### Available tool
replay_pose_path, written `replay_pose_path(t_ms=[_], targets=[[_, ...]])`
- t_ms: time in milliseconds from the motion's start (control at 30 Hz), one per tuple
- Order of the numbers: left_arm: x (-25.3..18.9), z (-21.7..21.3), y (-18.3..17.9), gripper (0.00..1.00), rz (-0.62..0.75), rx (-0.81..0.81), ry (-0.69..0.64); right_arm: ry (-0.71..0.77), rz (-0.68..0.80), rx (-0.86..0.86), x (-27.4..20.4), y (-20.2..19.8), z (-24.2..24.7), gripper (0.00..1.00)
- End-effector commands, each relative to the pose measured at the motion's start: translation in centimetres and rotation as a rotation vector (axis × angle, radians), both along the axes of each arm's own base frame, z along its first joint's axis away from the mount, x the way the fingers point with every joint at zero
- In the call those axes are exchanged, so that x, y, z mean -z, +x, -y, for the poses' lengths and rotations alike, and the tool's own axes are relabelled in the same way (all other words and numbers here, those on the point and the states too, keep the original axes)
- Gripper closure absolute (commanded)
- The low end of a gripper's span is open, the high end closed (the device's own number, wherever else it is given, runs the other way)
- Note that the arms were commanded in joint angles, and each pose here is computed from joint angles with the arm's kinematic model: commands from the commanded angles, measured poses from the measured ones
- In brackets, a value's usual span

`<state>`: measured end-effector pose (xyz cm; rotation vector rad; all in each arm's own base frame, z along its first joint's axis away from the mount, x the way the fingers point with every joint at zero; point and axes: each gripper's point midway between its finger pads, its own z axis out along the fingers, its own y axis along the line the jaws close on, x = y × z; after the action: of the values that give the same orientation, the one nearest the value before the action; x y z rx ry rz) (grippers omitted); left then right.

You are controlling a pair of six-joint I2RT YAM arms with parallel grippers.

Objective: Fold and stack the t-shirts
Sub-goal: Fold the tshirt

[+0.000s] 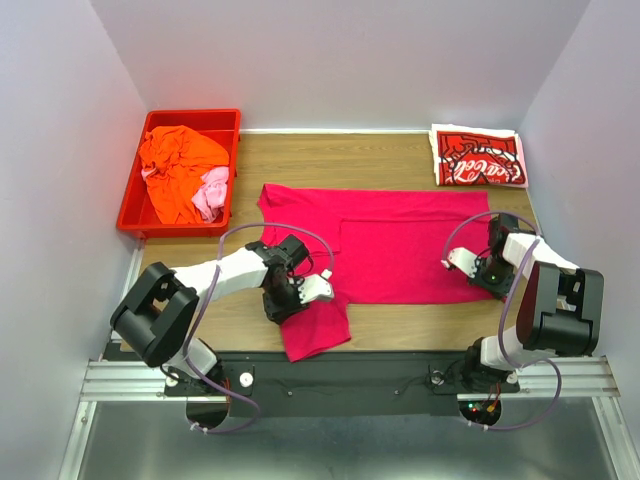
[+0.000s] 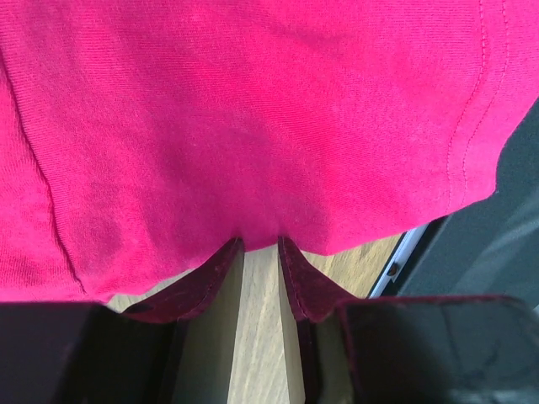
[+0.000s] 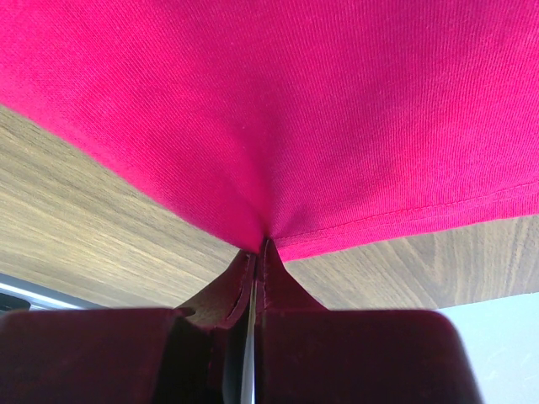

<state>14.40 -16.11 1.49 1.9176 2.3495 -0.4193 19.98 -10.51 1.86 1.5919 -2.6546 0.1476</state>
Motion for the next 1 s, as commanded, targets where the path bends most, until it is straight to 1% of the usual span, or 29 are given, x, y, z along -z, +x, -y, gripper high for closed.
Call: replay_pose_path(t_ms=[0, 100, 133, 167, 267, 500, 700, 733, 767, 800, 867, 933, 967], targets=[[1.9, -0.1, 0.6, 0.65, 0.026, 0.005, 0.022, 0.000, -0.031, 0.010, 0.0, -0.6, 0.0, 0.99], [1.8, 0.0, 0.5, 0.84, 0.028, 0.016, 0.018, -0.004, -0.030, 0.015, -0.1, -0.6, 0.1, 0.99], [1.5, 0.0, 0.4, 0.98, 0.031, 0.020, 0.016, -0.005, -0.025, 0.015, -0.2, -0.6, 0.1, 0.99], [1.3, 0.1, 0.5, 1.00, 0.035, 0.022, 0.013, -0.009, -0.021, 0.017, -0.3, -0.5, 0.2, 0.99], [-0.1, 0.0, 0.6, 1.00, 0.053, 0.019, 0.003, -0.013, -0.008, 0.015, -0.7, -0.4, 0.2, 0.99], [-5.4, 0.3, 1.1, 1.00, 0.130, 0.002, -0.075, -0.024, 0.026, 0.019, -2.0, -0.5, 0.3, 0.99], [-7.6, 0.8, 2.4, 1.00, 0.182, -0.017, -0.104, -0.014, 0.042, 0.036, -2.9, 0.4, 0.2, 0.99], [-7.2, 0.7, 2.2, 0.99, 0.165, -0.015, -0.089, -0.013, 0.044, 0.038, -3.0, 0.5, 0.3, 0.99], [-6.8, 0.6, 2.1, 0.83, 0.155, -0.019, -0.078, -0.010, 0.039, 0.038, -3.0, 0.5, 0.2, 1.00], [-5.9, 0.6, 2.0, 0.77, 0.141, -0.023, -0.069, -0.011, 0.035, 0.038, -2.9, 0.5, 0.2, 0.99], [-5.0, 0.8, 1.7, 0.66, 0.128, -0.034, -0.064, -0.010, 0.031, 0.041, -2.9, 0.5, 0.2, 0.99], [-3.8, 1.1, 1.3, 0.60, 0.123, -0.034, -0.062, -0.009, 0.028, 0.039, -2.8, 0.5, 0.2, 0.99], [-3.0, 0.9, 1.2, 0.54, 0.138, -0.038, -0.027, -0.009, 0.025, 0.039, -2.8, 0.4, 0.2, 1.00]])
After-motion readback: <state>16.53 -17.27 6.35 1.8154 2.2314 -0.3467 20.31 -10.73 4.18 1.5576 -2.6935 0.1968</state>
